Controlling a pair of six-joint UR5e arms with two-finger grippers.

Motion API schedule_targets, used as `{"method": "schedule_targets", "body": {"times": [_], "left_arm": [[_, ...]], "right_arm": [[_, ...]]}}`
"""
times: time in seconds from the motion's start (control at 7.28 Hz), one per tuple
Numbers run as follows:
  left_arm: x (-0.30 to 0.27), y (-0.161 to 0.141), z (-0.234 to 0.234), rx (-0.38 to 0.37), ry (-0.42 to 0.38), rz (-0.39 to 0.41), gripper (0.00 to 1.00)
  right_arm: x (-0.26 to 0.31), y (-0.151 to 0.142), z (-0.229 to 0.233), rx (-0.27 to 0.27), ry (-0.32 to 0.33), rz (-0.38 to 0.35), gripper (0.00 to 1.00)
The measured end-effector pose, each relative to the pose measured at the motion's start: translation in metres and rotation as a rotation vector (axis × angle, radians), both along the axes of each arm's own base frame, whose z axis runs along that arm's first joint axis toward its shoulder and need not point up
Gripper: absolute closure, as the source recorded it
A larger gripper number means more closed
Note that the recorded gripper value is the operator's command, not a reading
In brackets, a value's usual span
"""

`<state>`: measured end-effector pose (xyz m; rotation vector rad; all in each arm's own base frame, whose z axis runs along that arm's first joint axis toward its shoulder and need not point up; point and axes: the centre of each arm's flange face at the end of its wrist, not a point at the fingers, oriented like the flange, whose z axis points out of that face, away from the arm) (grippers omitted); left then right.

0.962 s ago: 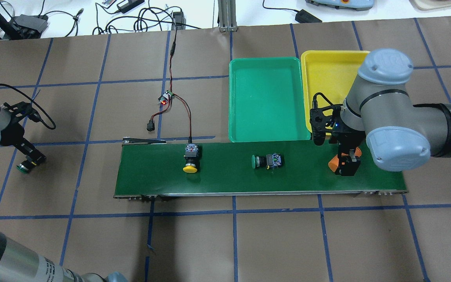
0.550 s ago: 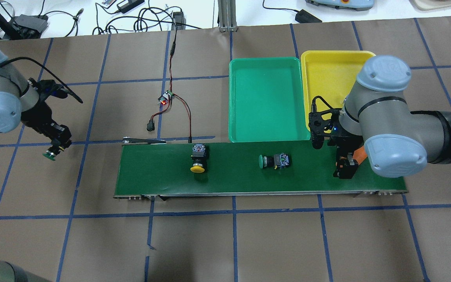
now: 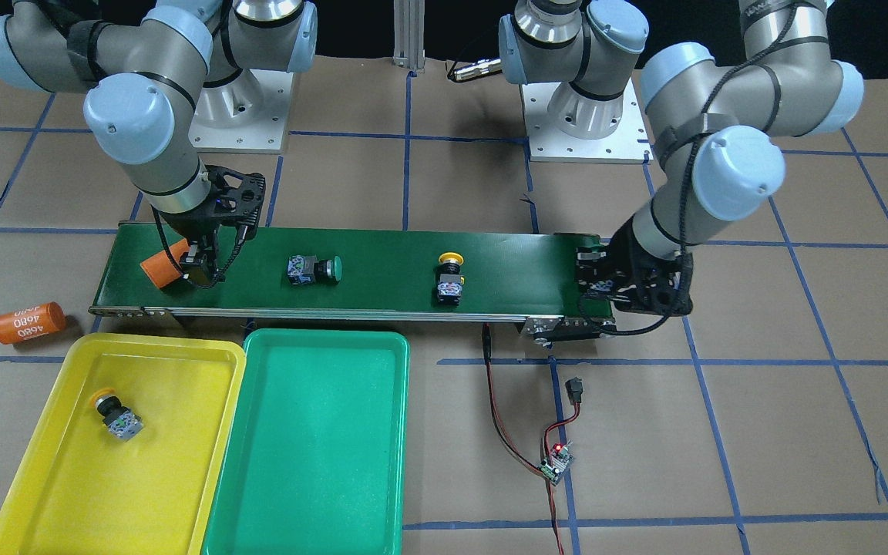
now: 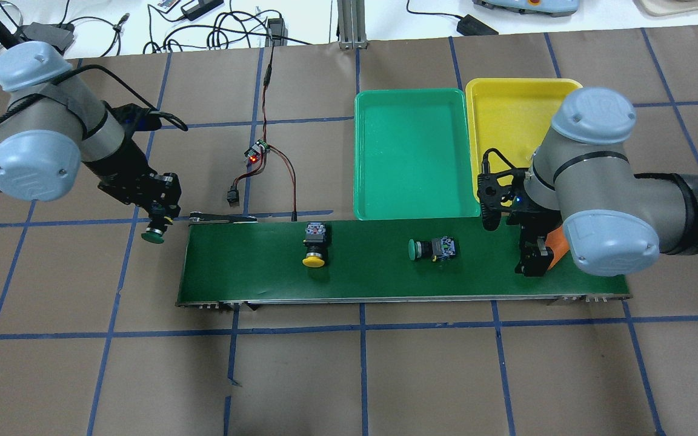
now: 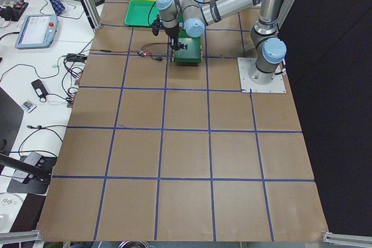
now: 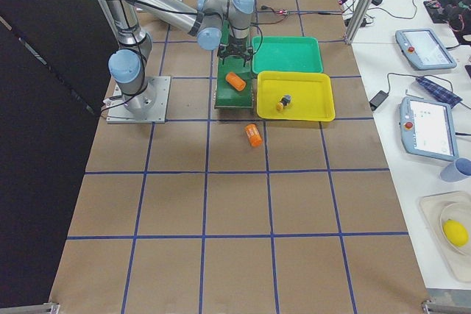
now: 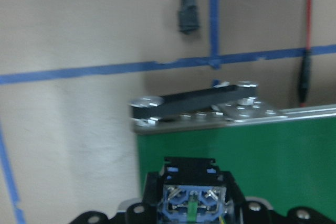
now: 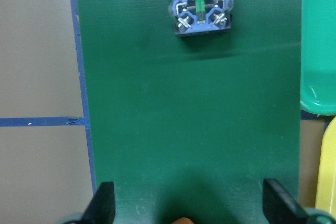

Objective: Sort buttons by color to trays
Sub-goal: 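Set a green-capped button on the belt with the left gripper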

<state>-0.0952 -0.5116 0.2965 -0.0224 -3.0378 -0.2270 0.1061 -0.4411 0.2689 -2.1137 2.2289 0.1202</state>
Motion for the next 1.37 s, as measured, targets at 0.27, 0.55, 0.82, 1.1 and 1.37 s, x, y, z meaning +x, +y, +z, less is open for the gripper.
{"method": "schedule_targets", "body": {"times": [0.27, 0.55, 0.82, 1.1, 1.37], "left_arm": [[-0.047, 0.018, -0.018, 0.032, -0.022, 0.057, 0.94], [-0.062, 0.033, -0.042, 0.032, -0.031, 0.075, 0.01], [-0.063, 0.031, -0.041, -0.029, -0.030, 0.087, 0.00], [-0.056, 0.017, -0.006, -0.068, -0.029, 0.101, 0.00], [-0.051, -0.006, 0.065, -0.061, -0.065, 0.096, 0.00]], "right_arm": [[0.000, 0.000, -0.001, -0.001, 0.000, 0.000, 0.00], [0.000, -0.002, -0.001, -0.015, 0.001, 0.000, 0.00], [0.000, -0.001, -0.004, -0.028, 0.002, 0.000, 0.00], [0.000, 0.000, -0.007, -0.040, 0.002, 0.000, 0.00], [0.000, 0.000, -0.007, -0.046, 0.003, 0.001, 0.00]]}}
